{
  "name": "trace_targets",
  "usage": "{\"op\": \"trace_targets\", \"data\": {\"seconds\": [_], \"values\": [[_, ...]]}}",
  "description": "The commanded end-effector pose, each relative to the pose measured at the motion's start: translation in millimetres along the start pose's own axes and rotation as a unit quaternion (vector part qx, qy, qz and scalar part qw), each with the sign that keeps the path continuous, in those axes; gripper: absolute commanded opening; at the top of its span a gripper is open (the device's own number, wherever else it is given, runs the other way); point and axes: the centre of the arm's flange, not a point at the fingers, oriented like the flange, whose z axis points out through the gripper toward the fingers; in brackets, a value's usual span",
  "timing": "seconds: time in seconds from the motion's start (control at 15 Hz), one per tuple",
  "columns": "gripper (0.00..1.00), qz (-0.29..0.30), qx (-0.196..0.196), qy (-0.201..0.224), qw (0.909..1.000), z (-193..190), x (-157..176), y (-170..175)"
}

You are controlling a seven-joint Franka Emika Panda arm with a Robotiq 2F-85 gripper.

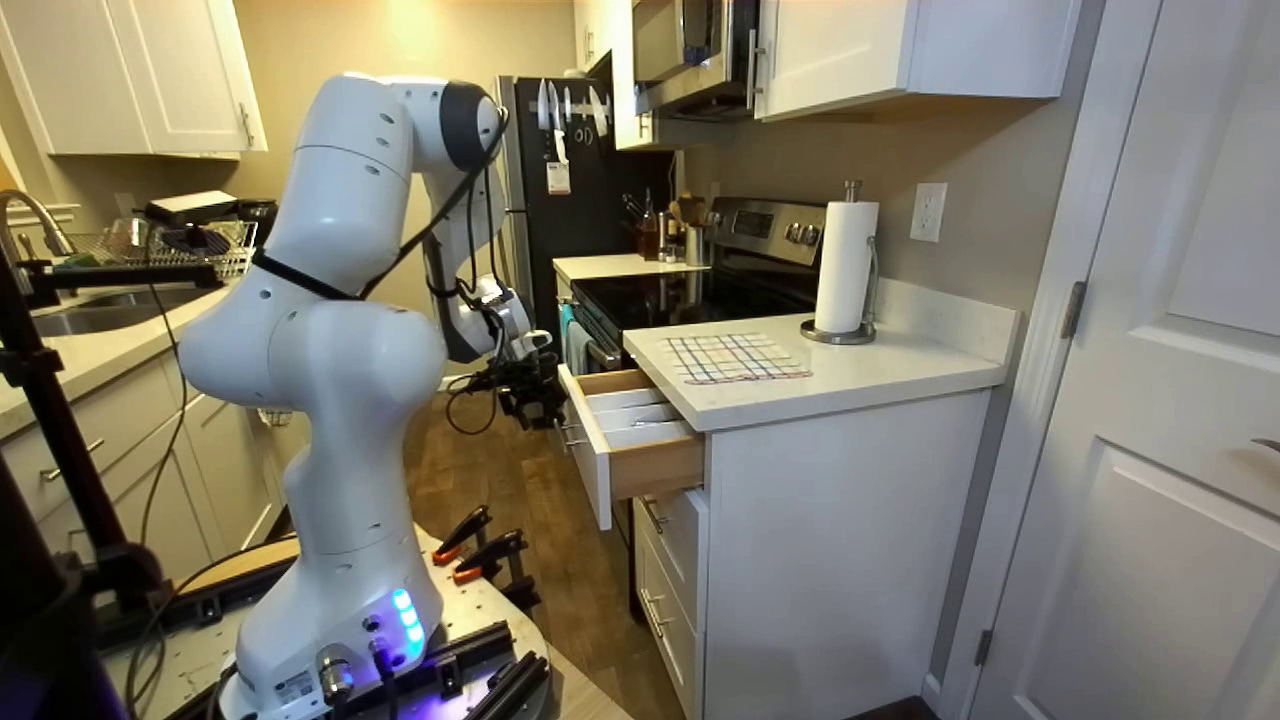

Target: Open the topmost drawer

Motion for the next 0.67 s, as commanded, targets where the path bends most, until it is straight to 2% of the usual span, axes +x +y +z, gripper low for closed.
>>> {"op": "trace_targets", "data": {"seconds": [0.0, 0.33, 0.47, 0.6], "values": [[1.00, 0.000, 0.000, 0.000, 1.0000, 0.0, 0.0, 0.0], [1.00, -0.008, -0.010, 0.019, 0.9997, -12.4, 0.0, -11.0], [1.00, -0.035, -0.025, 0.037, 0.9984, -23.8, -1.5, -28.2], [1.00, -0.080, -0.051, 0.078, 0.9925, -43.1, -0.6, -52.2]]}}
